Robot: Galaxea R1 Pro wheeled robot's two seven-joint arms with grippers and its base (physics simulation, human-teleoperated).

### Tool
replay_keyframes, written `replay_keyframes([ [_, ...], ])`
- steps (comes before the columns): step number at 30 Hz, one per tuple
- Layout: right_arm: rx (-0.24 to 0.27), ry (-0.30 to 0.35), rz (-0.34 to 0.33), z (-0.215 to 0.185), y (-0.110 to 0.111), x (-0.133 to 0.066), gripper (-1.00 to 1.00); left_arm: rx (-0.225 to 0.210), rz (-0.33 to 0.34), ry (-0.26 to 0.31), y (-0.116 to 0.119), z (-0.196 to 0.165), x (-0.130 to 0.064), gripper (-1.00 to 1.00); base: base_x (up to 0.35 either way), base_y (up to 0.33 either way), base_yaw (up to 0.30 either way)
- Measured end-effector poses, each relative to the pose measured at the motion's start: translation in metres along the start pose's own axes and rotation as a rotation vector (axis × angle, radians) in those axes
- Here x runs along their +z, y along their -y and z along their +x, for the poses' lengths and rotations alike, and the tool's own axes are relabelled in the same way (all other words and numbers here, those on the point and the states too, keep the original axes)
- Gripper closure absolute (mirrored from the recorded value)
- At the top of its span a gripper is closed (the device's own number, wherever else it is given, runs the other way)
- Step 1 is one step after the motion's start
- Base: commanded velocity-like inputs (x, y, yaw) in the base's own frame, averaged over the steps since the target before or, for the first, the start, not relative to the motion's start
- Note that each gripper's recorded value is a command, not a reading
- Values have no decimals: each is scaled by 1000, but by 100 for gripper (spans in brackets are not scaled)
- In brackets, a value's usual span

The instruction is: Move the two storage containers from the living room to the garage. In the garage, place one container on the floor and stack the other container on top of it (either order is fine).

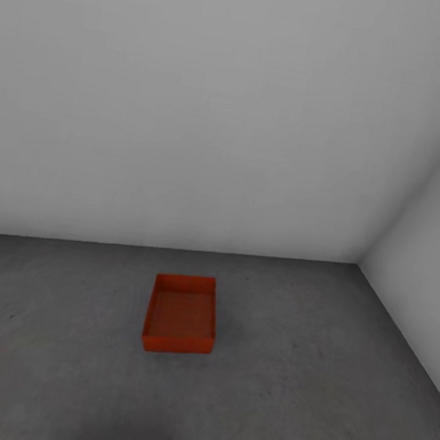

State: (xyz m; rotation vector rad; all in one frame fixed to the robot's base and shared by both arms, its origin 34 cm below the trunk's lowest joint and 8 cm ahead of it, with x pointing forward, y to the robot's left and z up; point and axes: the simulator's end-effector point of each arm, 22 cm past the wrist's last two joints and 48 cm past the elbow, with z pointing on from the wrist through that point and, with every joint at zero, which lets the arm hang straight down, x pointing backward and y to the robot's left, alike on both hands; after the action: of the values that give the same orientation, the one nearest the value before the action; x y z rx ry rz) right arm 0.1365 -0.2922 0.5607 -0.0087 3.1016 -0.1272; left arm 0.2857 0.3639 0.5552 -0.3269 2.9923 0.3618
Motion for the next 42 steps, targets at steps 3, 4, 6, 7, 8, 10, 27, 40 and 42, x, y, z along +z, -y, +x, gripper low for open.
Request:
replay_keyframes([
  [3,0,4,0,-2,0,0,-100,-1,1,4,0,-2,-1,-100,0,0,-78],
  [4,1,6,0,-2,0,0,-100,-2,1,6,0,-2,-1,-100,0,0,-78],
  [6,1,9,0,-4,0,0,-100,-2,2,9,0,-4,-1,-100,0,0,-78],
  [7,1,10,0,-4,0,0,-100,-3,2,11,1,-5,-1,-100,0,0,-78],
  [8,1,12,0,-5,0,0,-100,-3,3,12,1,-5,-2,-100,0,0,-77],
  [10,1,15,0,-6,0,0,-100,-4,3,16,1,-7,-2,-100,0,0,-73],
  [27,4,43,3,-17,1,0,-100,-10,9,42,2,-18,-6,-100,0,0,-13],
  [40,5,64,4,-25,1,0,-100,-16,13,62,3,-26,-8,-100,0,0,0],
  [42,6,67,4,-26,1,0,-100,-17,14,64,3,-27,-9,-100,0,0,0],
])
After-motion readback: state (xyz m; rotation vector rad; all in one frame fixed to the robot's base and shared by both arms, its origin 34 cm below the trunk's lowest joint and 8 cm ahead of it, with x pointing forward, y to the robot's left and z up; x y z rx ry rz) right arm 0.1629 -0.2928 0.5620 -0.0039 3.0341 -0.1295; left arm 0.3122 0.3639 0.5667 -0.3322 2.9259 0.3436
